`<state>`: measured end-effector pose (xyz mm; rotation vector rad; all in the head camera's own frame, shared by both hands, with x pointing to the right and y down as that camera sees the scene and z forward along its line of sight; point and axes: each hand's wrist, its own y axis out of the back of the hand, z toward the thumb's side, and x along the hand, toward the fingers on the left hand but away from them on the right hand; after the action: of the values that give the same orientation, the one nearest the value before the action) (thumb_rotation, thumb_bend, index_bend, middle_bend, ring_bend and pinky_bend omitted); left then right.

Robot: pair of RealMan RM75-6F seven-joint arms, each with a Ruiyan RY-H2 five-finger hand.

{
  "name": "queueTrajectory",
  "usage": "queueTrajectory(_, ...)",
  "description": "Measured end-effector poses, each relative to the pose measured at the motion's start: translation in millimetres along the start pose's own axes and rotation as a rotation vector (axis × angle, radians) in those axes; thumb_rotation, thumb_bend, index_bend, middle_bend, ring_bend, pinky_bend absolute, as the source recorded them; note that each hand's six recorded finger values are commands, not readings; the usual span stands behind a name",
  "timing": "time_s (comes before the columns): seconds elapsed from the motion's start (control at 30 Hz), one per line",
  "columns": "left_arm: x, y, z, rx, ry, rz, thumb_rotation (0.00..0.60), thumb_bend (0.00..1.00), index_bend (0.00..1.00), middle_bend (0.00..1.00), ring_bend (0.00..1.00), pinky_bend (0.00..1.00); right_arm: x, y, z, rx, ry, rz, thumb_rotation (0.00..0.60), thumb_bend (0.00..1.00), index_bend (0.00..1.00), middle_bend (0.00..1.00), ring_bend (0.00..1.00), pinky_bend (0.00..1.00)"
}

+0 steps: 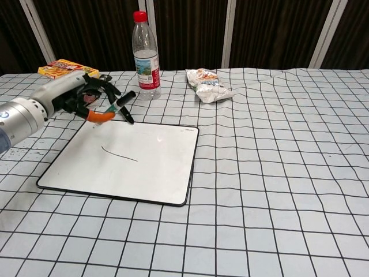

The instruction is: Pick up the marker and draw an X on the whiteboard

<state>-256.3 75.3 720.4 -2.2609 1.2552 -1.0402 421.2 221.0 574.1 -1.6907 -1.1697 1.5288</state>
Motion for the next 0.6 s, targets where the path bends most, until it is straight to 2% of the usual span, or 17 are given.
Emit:
queueTrajectory(0.1, 2, 5, 7, -0.032, -0.015, 0.015, 0.6, 0.53, 0.69, 0.22, 0.06, 0.11, 0, 0, 0, 0.0, 0.0, 0.002, 0.6, 0.31, 0.0, 0.0, 0.0, 0.0)
queueTrajectory(0.23, 1, 2, 18, -0.072, -0.029, 0.005, 0.6, 0.53, 0.69, 0.22, 0.06, 0.11, 0, 0, 0, 0.0, 0.0, 0.003, 0.6, 0.31, 0.0, 0.0, 0.0, 0.0)
queueTrajectory(0.6, 0, -35, 32, -0.113, -0.005, -0.047, 0.6, 0.53, 0.69, 0.22, 0.06, 0.11, 0, 0, 0, -0.004, -0.002, 0.006, 0.6, 0.31, 0.0, 0.0, 0.0, 0.0)
